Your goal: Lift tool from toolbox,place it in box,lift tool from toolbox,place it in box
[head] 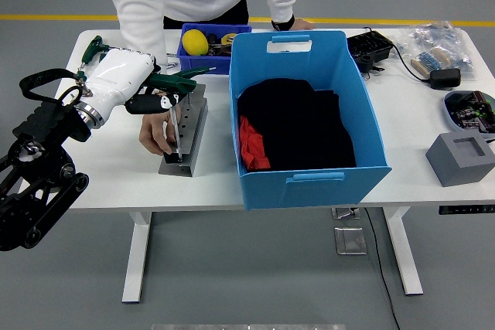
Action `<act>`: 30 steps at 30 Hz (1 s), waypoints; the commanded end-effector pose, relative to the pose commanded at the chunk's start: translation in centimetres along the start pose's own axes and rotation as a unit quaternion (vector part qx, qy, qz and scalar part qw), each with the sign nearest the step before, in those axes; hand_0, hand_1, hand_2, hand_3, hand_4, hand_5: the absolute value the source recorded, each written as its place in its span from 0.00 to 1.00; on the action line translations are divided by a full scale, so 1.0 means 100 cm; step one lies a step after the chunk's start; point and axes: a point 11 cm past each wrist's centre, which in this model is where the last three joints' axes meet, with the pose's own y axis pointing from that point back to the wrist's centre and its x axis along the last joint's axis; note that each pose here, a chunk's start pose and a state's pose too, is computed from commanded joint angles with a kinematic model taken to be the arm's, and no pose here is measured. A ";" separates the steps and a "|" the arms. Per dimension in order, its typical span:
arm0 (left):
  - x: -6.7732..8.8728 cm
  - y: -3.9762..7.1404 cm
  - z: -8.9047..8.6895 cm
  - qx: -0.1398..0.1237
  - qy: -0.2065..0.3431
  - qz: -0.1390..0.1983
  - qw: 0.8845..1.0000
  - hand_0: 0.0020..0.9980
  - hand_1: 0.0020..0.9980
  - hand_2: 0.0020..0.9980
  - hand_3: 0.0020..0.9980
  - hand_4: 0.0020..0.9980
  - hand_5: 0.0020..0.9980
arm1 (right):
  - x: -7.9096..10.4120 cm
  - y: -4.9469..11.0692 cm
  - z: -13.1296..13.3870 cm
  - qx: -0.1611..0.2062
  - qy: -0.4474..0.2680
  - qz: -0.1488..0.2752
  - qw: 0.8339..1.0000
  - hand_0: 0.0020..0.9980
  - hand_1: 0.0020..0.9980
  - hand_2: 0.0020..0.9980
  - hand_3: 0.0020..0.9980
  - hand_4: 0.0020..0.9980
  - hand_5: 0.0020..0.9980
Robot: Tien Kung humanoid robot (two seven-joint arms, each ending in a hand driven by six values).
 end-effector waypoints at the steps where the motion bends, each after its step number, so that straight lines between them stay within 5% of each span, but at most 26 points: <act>1: 0.001 0.000 0.000 -0.001 -0.001 0.001 1.000 0.15 0.01 0.04 0.09 0.71 0.61 | 0.000 0.000 0.000 0.000 0.000 0.000 1.000 0.68 0.61 0.68 0.54 0.79 0.60; 12: 0.020 -0.001 0.004 -0.012 -0.012 0.007 1.000 0.15 0.01 0.03 0.08 0.70 0.60 | 0.000 0.000 0.000 0.000 0.000 0.001 1.000 0.68 0.61 0.68 0.54 0.79 0.60; 30: 0.086 0.001 0.017 -0.032 -0.038 0.061 0.997 0.15 0.00 0.03 0.08 0.67 0.56 | 0.000 0.000 0.001 -0.001 -0.001 0.000 1.000 0.68 0.61 0.68 0.54 0.79 0.60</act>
